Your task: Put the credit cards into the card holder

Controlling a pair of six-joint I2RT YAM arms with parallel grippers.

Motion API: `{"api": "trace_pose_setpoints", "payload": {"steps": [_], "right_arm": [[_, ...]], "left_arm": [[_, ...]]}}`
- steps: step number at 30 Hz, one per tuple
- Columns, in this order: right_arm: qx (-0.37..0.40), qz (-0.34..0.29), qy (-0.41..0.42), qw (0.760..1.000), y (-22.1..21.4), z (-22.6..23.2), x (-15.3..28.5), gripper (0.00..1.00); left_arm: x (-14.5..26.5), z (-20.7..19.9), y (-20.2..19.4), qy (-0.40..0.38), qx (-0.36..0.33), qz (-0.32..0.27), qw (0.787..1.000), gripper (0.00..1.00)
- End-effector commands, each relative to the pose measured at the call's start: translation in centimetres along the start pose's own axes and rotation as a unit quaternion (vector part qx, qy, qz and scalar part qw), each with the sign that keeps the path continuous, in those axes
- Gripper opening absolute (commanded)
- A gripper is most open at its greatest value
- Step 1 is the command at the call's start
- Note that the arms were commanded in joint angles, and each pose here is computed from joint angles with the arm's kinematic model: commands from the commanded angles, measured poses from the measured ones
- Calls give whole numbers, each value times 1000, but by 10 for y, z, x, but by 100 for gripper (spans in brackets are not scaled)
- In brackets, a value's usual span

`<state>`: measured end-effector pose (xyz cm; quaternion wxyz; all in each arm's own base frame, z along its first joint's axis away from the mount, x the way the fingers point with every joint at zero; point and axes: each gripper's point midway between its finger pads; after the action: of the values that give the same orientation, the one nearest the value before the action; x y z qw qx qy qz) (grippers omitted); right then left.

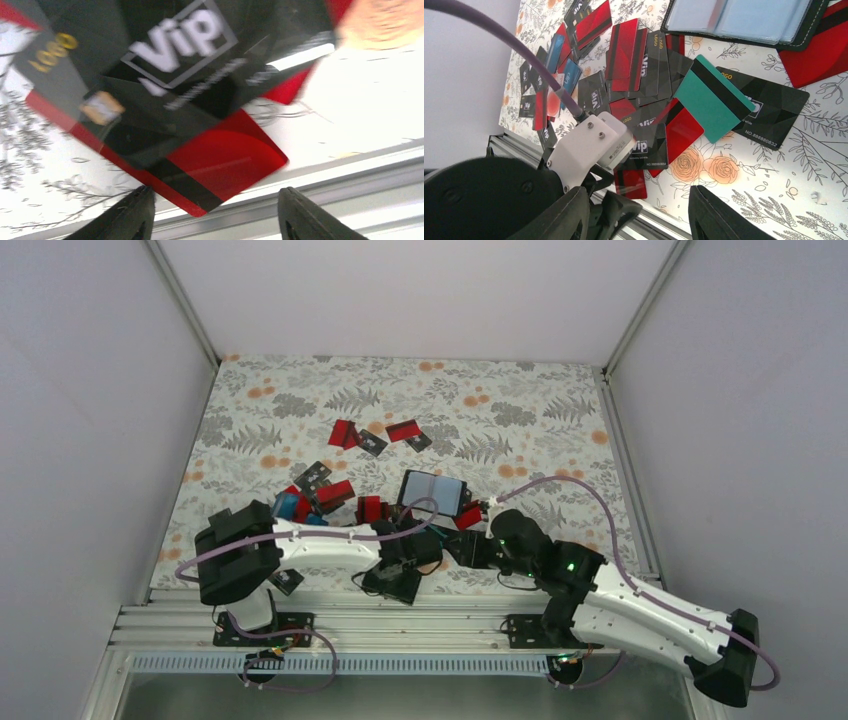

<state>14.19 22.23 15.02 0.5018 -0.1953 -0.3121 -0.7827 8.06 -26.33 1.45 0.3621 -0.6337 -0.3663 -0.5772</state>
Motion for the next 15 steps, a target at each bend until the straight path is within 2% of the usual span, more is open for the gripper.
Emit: {"api": "trace_pose_setpoints", "payload": {"steps": [1, 3, 5, 10, 15], "right_arm": [[1, -24, 5, 1000, 11, 6, 8, 53], [0, -20, 6, 1000, 11, 8, 6, 53], [1, -16, 5, 1000, 10, 9, 4, 53], [-2, -11, 2, 1000, 8, 8, 1, 54], [-9, -10, 3, 1000, 8, 7, 1, 55]], "left_arm": [[20, -23, 7, -15, -58, -30, 998, 76], [29, -22, 7, 0, -87, -41, 995, 85], [36, -21, 8, 15, -128, -53, 990, 89], [38, -5, 3, 92, -197, -41, 975, 91], [36, -15, 8, 124, -251, -37, 959, 90]]}}
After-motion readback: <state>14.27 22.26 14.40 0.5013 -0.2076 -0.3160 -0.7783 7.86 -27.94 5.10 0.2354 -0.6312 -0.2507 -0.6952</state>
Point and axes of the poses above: each gripper's point midway between its finger pads, its own x axis back along the fingers, its own z axis along the line the jaws close on, y = z × x, and after that the axes turned 12 degrees about -x, right-handed
